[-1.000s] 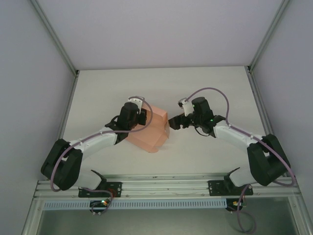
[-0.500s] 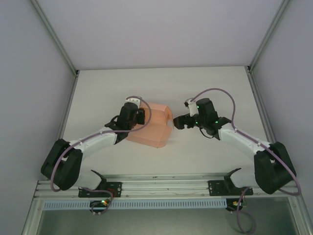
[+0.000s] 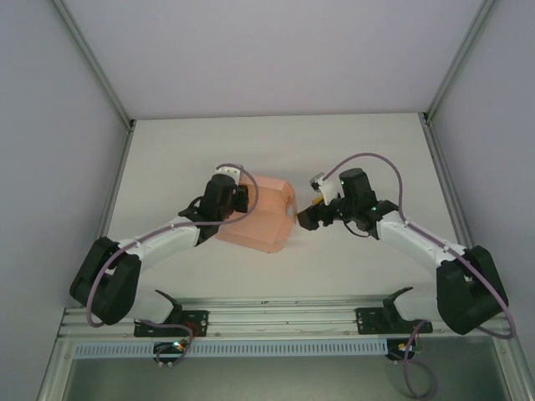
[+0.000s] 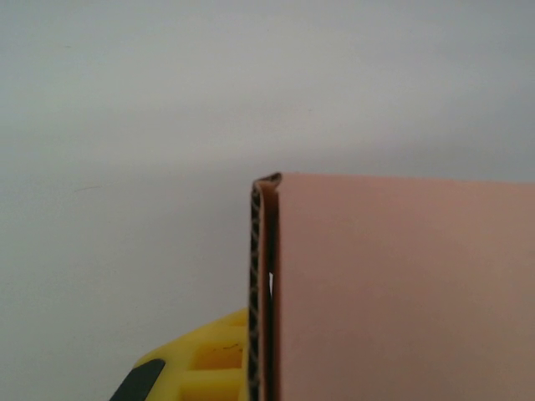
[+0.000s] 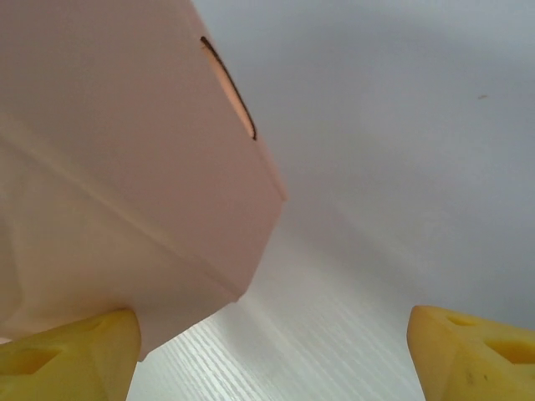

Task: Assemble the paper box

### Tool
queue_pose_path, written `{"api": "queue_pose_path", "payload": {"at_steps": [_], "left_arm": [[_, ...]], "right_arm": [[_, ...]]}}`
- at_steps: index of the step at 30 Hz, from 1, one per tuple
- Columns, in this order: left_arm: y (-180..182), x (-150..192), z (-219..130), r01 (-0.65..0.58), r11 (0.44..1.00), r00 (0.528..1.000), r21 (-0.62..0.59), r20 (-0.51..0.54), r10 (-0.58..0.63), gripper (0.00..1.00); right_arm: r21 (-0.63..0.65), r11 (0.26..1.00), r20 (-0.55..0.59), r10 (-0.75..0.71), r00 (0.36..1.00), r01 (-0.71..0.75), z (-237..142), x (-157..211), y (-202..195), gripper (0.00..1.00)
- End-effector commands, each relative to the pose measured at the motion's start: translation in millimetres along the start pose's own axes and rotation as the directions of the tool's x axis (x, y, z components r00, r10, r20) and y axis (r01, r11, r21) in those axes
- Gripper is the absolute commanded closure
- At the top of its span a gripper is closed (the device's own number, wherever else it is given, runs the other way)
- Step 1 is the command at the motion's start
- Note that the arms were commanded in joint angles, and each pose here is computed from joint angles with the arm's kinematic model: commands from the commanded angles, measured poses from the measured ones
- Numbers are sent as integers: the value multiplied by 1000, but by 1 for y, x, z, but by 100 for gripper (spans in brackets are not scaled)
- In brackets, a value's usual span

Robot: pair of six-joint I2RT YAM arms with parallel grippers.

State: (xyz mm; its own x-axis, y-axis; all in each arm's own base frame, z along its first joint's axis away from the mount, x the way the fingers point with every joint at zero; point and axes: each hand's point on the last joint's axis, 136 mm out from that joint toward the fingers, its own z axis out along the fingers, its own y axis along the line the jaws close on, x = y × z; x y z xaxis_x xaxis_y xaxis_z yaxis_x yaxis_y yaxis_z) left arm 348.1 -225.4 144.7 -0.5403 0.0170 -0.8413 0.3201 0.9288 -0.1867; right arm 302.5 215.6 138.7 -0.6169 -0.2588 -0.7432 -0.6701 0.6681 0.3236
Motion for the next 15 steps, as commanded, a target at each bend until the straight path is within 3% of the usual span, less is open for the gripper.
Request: {"api": "queue_pose_path", "payload": {"at_steps": [1, 9, 15], "left_arm": [[-9, -13, -1, 20, 999, 1000, 38, 14, -20, 100], [-20, -8, 5, -7, 999, 1000, 51, -3, 7, 100], [-16, -5, 6, -6, 1000, 1000, 23, -2, 6, 100]], "right_arm": [[-93, 995, 80, -37, 996, 45, 8, -33, 15, 18], [-97, 993, 156, 74, 985, -60, 36, -73, 8, 25], [-64, 992, 119, 116, 986, -109, 44, -72, 2, 26]]}}
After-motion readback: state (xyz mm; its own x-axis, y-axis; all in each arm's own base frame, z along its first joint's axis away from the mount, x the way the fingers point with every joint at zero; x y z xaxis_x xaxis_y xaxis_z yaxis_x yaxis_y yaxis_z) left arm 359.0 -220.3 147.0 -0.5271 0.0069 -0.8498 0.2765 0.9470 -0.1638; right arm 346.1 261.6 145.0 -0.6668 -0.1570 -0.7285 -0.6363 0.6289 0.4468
